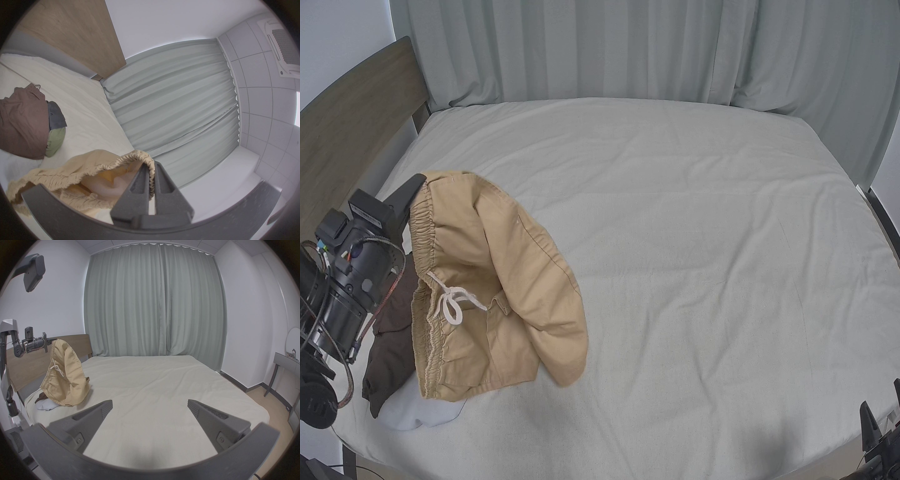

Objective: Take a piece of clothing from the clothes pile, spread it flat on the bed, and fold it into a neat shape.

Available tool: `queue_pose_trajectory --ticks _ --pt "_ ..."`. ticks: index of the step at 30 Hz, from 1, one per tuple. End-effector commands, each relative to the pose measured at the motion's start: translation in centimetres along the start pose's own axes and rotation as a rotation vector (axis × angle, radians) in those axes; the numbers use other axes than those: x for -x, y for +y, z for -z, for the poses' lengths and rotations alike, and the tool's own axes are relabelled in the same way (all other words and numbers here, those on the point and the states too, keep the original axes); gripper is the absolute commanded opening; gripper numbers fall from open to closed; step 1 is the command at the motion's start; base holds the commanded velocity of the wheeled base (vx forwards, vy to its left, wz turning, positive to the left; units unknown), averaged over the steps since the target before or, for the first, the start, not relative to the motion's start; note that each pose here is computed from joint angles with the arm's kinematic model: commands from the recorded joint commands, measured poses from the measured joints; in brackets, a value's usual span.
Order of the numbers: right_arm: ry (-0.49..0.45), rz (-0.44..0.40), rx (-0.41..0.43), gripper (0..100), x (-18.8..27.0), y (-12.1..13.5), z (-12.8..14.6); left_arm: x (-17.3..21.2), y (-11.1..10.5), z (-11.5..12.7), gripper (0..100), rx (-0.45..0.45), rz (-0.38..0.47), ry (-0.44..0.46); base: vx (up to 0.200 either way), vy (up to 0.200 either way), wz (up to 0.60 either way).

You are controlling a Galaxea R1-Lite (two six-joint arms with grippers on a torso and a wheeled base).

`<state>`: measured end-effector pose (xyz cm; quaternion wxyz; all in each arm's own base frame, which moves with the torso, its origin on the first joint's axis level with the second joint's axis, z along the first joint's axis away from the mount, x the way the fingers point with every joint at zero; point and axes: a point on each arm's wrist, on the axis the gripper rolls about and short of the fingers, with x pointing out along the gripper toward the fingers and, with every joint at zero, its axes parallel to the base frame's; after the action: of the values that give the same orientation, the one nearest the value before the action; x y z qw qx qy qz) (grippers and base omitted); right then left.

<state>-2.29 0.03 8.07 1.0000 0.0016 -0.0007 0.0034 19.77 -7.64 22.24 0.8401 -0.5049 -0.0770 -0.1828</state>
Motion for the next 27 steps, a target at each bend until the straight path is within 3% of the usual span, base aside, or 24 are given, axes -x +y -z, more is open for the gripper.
queue_pose_trajectory --ticks 1,4,15,20,27 --pt "0.001 0.001 0.0 100 0.0 0.0 0.5 1.2 -3.7 -1.4 0 0.061 0.115 -0.014 0.0 0.0 0.0" --pt "0.001 0.001 0.0 100 0.0 0.0 0.5 1.9 -4.6 -1.5 0 0.073 0.123 0.013 0.0 0.0 0.0" --pt "0.001 0.001 0.0 100 0.0 0.0 0.5 1.5 -3.0 -0.3 0 0.017 0.038 0.077 0.0 0.0 0.0" --pt "0.001 0.001 0.0 100 0.0 0.0 0.5 1.1 -1.7 2.3 0 -0.046 -0.017 0.184 0.0 0.0 0.0" --pt "0.001 0.001 0.0 100 0.0 0.0 0.5 -0.3 -0.7 6.5 0 -0.057 -0.044 0.326 0.0 0.0 0.0"
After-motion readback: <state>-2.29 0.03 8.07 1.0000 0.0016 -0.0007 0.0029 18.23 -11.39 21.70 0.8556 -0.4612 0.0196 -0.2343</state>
